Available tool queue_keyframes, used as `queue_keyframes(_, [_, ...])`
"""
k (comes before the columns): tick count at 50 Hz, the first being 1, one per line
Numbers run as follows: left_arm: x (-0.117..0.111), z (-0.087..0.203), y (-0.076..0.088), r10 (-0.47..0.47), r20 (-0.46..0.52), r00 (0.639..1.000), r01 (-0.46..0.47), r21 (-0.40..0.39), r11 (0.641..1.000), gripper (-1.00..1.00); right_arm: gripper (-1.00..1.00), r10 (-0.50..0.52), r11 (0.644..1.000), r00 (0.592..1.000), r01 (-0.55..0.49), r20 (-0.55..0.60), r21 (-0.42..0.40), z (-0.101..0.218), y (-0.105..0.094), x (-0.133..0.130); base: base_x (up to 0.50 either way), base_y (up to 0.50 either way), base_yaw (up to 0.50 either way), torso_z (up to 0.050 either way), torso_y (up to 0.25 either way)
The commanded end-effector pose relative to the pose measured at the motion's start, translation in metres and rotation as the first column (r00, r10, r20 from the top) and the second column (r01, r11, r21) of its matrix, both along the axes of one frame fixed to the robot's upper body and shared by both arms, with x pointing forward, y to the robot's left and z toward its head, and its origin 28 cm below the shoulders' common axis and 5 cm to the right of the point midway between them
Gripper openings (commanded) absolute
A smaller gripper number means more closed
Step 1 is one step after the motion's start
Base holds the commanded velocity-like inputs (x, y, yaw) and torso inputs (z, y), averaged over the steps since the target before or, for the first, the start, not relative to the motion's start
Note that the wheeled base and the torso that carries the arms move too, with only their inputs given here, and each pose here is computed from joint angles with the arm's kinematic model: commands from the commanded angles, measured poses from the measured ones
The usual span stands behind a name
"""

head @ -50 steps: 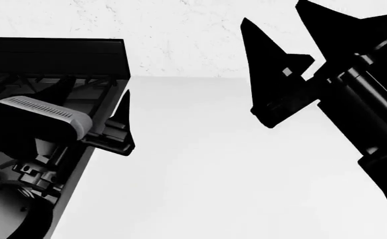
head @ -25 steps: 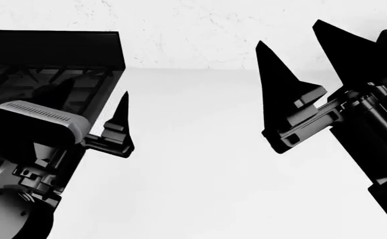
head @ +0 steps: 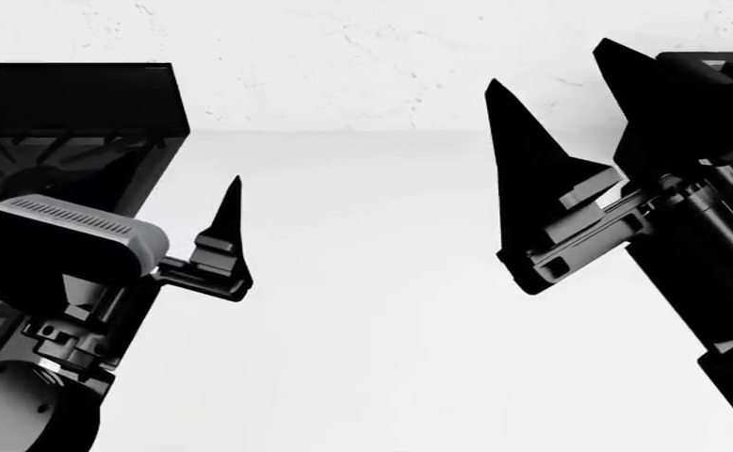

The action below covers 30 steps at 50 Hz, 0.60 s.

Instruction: Pick the tomato, kiwi from the counter and place them in the cabinet. Then close the cabinet.

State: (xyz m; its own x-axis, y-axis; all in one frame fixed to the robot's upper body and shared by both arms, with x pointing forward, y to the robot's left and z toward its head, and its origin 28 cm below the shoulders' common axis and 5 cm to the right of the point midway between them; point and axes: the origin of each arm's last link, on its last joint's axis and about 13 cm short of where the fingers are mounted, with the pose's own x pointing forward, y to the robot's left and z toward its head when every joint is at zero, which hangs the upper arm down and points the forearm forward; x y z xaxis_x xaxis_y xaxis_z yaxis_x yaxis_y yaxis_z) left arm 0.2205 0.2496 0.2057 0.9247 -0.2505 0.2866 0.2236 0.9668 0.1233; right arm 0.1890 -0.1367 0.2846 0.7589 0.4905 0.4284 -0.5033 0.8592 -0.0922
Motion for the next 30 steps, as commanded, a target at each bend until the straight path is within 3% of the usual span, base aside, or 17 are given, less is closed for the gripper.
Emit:
queue_keyframes(1, [-0.0007,-0.0006,0.0010,0.003,0.000,1.000,-0.003,0.002,1.000,1.00,1.00,0.011,1.000,1.000,-0.011,0.006,0.007,0.0004,-0.0001,-0.0011,0.00,0.00,-0.18,0.000,0.000])
queue_keyframes(25, [-0.0010,-0.0014,0.0040,0.011,-0.002,1.000,-0.011,0.005,1.000,1.00,1.00,-0.002,1.000,1.000,0.002,0.002,-0.018,0.0005,-0.0021,-0.0026,0.01,0.00,0.00,0.000,0.000])
queue_keyframes(30, [-0.0013,-0.0015,0.0039,0.010,-0.003,1.000,-0.010,0.006,1.000,1.00,1.00,0.001,1.000,1.000,-0.001,0.004,-0.016,0.0011,-0.0023,-0.0031,0.05,0.26,0.00,0.000,0.000])
